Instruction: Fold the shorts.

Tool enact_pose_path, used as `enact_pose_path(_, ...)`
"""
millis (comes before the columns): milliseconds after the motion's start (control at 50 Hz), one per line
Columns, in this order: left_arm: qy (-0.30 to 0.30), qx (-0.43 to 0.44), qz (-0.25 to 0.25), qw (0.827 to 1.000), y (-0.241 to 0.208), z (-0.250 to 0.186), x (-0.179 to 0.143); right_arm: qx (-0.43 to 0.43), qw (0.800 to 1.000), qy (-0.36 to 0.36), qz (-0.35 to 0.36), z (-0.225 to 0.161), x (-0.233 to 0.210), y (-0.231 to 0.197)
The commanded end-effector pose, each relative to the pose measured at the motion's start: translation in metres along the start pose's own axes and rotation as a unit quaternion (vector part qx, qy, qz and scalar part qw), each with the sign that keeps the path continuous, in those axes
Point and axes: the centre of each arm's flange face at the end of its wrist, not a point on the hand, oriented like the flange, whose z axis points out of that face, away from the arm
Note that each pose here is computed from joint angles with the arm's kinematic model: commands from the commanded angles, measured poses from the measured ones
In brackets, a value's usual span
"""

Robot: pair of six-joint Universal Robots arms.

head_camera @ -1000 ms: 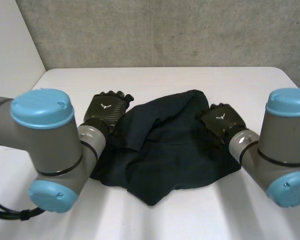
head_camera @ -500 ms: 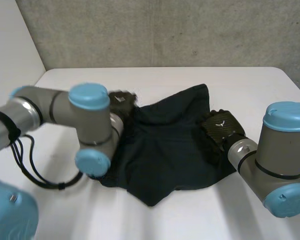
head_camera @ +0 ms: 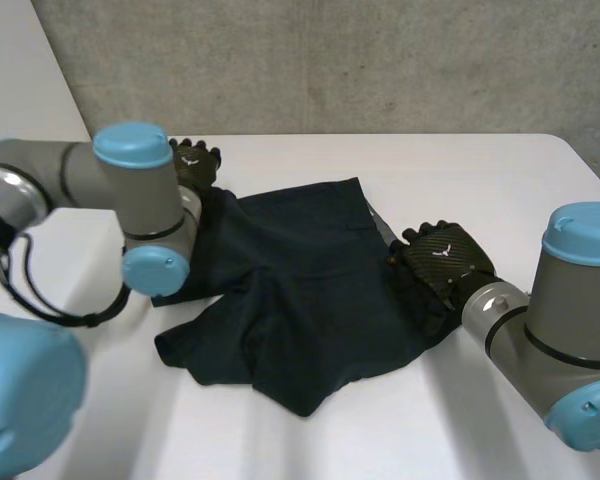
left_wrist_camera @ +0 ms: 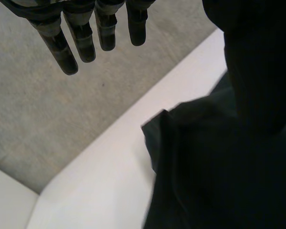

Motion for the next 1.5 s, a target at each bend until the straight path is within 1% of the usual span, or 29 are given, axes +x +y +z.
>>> enact_pose_path(20,0.023,-0.053,-0.034,0.998,-0.011,-0.077,-0.02,-0.03,0.997,-0.055,-0.045,-0.008,0.009,0.007)
enact_pose_path(40,0.032,-0.062,-0.05,0.996,-0.011,-0.097,-0.021,-0.036,0.996,-0.06,-0.048,-0.009,0.012,0.01)
enact_pose_path(100,0.053,-0.071,-0.076,0.993,-0.013,-0.131,-0.015,-0.045,0.995,-0.073,-0.058,-0.009,0.021,0.015)
enact_pose_path(120,0.074,-0.077,-0.09,0.99,-0.012,-0.152,-0.007,-0.046,0.994,-0.076,-0.059,-0.008,0.022,0.017)
enact_pose_path(180,0.099,-0.086,-0.108,0.985,-0.009,-0.178,0.001,-0.046,0.994,-0.085,-0.058,-0.003,0.022,0.023)
enact_pose_path(200,0.115,-0.096,-0.119,0.982,-0.004,-0.195,0.006,-0.046,0.994,-0.086,-0.057,-0.001,0.021,0.026)
enact_pose_path(280,0.137,-0.124,-0.134,0.974,0.011,-0.222,0.015,-0.043,0.994,-0.081,-0.054,0.009,0.024,0.035)
enact_pose_path(400,0.17,-0.153,-0.129,0.965,0.029,-0.246,0.035,-0.014,0.995,-0.09,-0.051,0.02,0.022,0.039)
enact_pose_path(500,0.185,-0.159,-0.135,0.96,0.04,-0.247,0.051,0.0,0.994,-0.096,-0.051,0.021,0.02,0.037)
enact_pose_path(620,0.194,-0.125,-0.147,0.962,0.036,-0.247,0.065,-0.008,0.994,-0.099,-0.045,0.017,0.017,0.039)
enact_pose_path(720,0.155,-0.104,-0.145,0.972,0.039,-0.234,0.067,-0.01,0.994,-0.099,-0.036,0.013,0.016,0.039)
enact_pose_path(800,0.134,-0.112,-0.139,0.975,0.046,-0.223,0.071,-0.011,0.994,-0.099,-0.035,0.012,0.016,0.039)
enact_pose_path(960,0.133,-0.126,-0.134,0.974,0.057,-0.209,0.082,-0.011,0.994,-0.1,-0.034,0.011,0.015,0.039)
enact_pose_path(1040,0.134,-0.122,-0.135,0.974,0.055,-0.207,0.083,-0.011,0.995,-0.098,-0.025,0.012,0.017,0.038)
enact_pose_path(1160,0.132,-0.11,-0.141,0.975,0.046,-0.207,0.08,-0.012,0.995,-0.096,-0.011,0.012,0.019,0.035)
enact_pose_path(1240,0.123,-0.096,-0.148,0.977,0.032,-0.206,0.066,-0.019,0.995,-0.102,-0.009,0.01,0.021,0.034)
enact_pose_path(1320,0.12,-0.094,-0.137,0.979,0.023,-0.203,0.053,-0.027,0.994,-0.107,-0.004,0.006,0.024,0.031)
enact_pose_path(1420,0.146,-0.093,-0.116,0.978,0.014,-0.196,0.047,-0.034,0.992,-0.121,0.003,0.006,0.018,0.034)
enact_pose_path(1500,0.151,-0.099,-0.116,0.977,0.01,-0.189,0.041,-0.032,0.991,-0.129,0.006,0.011,0.014,0.039)
